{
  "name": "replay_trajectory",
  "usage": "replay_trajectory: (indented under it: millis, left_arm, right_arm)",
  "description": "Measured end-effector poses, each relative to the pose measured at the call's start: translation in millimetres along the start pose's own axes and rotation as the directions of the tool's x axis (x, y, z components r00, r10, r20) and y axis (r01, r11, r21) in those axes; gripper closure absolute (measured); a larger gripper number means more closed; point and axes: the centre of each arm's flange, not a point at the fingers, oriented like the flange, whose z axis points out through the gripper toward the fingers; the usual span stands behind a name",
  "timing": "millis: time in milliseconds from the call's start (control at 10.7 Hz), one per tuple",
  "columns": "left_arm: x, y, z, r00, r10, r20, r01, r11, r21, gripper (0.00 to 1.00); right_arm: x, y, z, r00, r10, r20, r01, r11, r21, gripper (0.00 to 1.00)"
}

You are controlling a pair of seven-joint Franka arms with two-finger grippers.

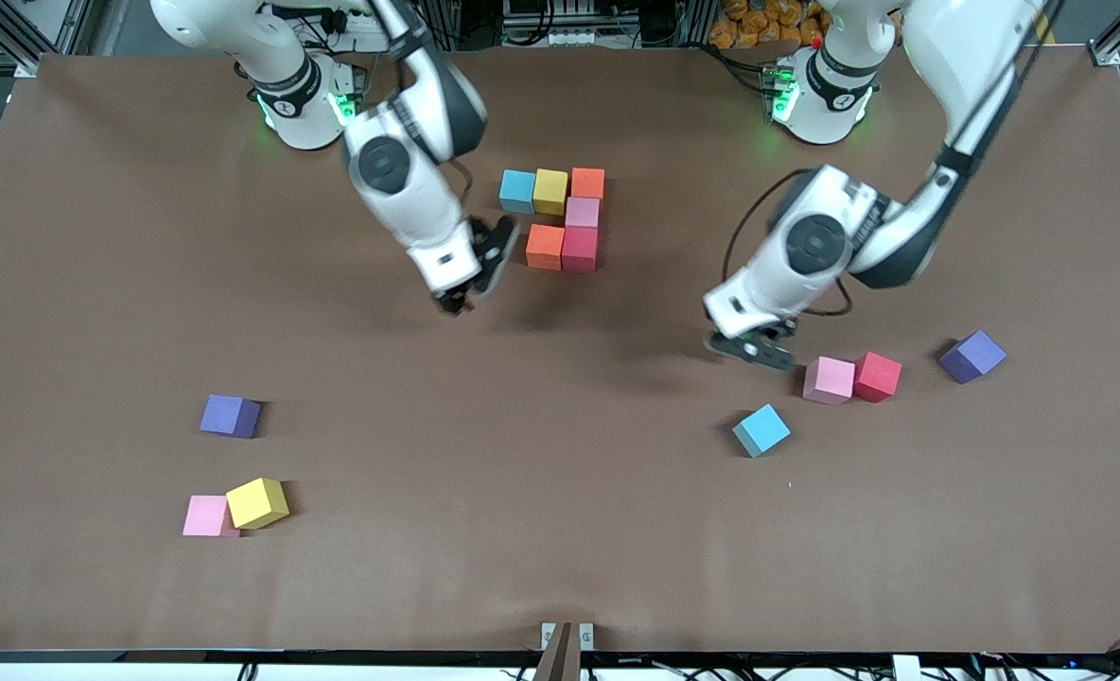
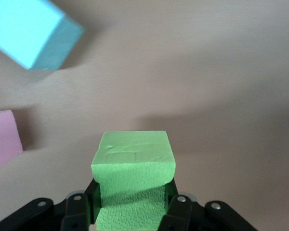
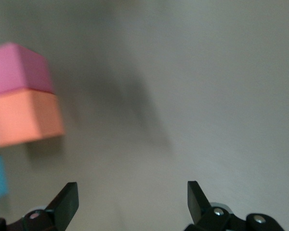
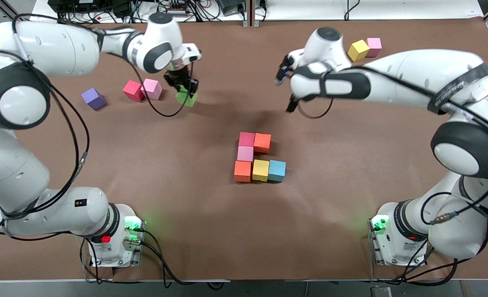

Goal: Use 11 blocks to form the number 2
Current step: 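Carry the green cube with the left gripper while the right gripper reaches the purple cube, then place the green cube beside the orange cube while the right gripper grasps the purple cube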

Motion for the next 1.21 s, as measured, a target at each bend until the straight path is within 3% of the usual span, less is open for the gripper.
replay_trajectory:
  millis: [186, 466, 838, 1210]
  left_arm:
    - [-4.6, 61.0, -42.3, 0.995, 0.098, -0.012, -0.097, 0.995, 0.026, 0.47]
    - [-23.8, 133.0, -58.5, 0.966, 0.254, -0.046, -0.250, 0.965, 0.074, 0.47]
    - [-56.3, 222.9, -72.3, 0.863, 0.500, -0.077, -0.487, 0.862, 0.140, 0.47]
    - [-79.6, 293.9, -79.4, 0.756, 0.647, -0.097, -0.633, 0.761, 0.143, 0.47]
  right_arm:
    - [-46.7, 62.6, -13.4, 0.999, 0.032, 0.001, -0.032, 0.999, -0.015, 0.00]
    - [-109.0, 119.9, -22.6, 0.998, 0.066, 0.012, -0.066, 0.998, -0.005, 0.00]
    - [-180.2, 186.2, -37.0, 0.999, 0.041, 0.008, -0.041, 0.998, -0.045, 0.00]
    - [-233.9, 266.1, -45.7, 0.994, -0.099, 0.055, 0.104, 0.988, -0.117, 0.00]
